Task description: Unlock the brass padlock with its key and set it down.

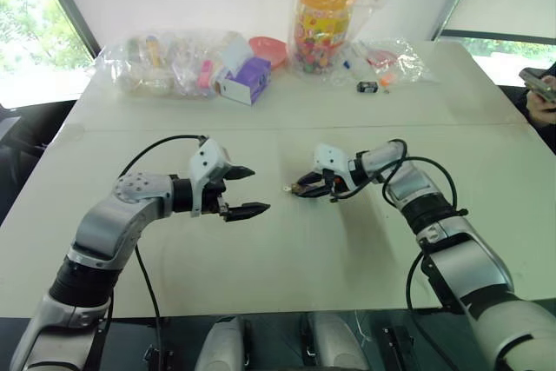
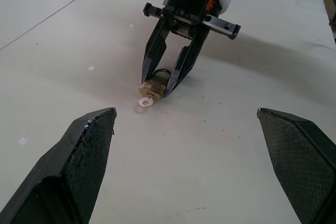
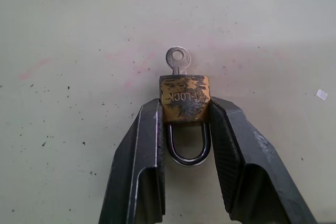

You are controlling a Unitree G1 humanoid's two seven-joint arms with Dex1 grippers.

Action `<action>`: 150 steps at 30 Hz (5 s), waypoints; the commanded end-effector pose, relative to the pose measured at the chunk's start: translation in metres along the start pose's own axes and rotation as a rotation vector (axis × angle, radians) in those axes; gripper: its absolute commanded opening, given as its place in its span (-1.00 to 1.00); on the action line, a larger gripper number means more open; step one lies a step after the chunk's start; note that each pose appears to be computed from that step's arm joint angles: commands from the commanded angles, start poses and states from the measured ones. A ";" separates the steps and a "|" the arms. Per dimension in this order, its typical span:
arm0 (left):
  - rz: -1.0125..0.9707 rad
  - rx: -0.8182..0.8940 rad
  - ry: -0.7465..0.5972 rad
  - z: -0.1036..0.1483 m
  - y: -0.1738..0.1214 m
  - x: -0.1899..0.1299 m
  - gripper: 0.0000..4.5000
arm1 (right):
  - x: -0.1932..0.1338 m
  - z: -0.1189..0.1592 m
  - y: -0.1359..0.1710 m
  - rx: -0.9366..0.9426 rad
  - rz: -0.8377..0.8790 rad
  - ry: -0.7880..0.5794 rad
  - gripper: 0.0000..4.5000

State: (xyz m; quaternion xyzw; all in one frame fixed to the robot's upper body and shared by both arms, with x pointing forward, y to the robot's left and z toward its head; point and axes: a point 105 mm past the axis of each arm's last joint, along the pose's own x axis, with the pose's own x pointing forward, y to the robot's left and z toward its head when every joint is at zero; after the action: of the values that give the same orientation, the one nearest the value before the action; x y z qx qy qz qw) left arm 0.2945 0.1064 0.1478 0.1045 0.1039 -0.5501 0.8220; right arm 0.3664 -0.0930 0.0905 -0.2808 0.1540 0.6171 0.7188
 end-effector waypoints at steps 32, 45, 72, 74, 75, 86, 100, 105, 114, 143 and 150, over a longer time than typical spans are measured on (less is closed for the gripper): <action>-0.187 -0.084 -0.176 0.051 0.019 0.042 -0.03 | -0.072 0.098 0.047 -0.947 -0.550 -0.055 -0.70; -0.214 -0.064 -0.177 0.050 0.015 0.044 -0.99 | -0.075 0.098 0.046 -0.953 -0.544 -0.038 -0.70; -0.201 -0.112 -0.200 0.046 0.011 0.046 -0.99 | -0.065 0.107 0.057 -0.763 -0.395 -0.086 -0.70; -0.264 -0.274 -0.215 0.050 0.007 0.041 -0.99 | -0.064 0.106 0.056 -0.784 -0.399 -0.078 -0.70; -0.302 -0.318 -0.204 0.050 0.003 0.038 -0.73 | -0.064 0.105 0.056 -0.789 -0.402 -0.078 -0.70; -0.296 -0.509 -0.266 0.060 0.012 0.037 0.47 | -0.066 0.101 0.054 -0.821 -0.409 -0.058 -0.70; -0.263 -0.473 -0.158 0.038 0.005 0.057 0.47 | -0.067 0.101 0.054 -0.831 -0.411 -0.052 -0.70; -0.252 -0.475 -0.173 0.040 0.008 0.058 0.47 | -0.067 0.101 0.054 -0.831 -0.413 -0.052 -0.70; -0.258 -0.480 -0.189 0.043 0.008 0.056 -0.99 | -0.067 0.101 0.053 -0.828 -0.414 -0.049 -0.70; -0.316 -0.300 -0.130 0.045 0.013 0.049 -1.00 | -0.078 0.100 0.053 -0.185 -0.366 -0.226 -0.98; -0.368 -0.298 -0.165 0.053 0.008 0.046 -1.00 | -0.068 0.096 0.050 -0.154 -0.381 -0.232 -0.98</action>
State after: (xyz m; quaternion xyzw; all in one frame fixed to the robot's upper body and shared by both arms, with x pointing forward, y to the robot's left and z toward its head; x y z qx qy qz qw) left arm 0.3248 0.0564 0.1662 -0.0915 0.1660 -0.6564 0.7302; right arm 0.2928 -0.0888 0.1865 -0.2817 -0.0118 0.5119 0.8115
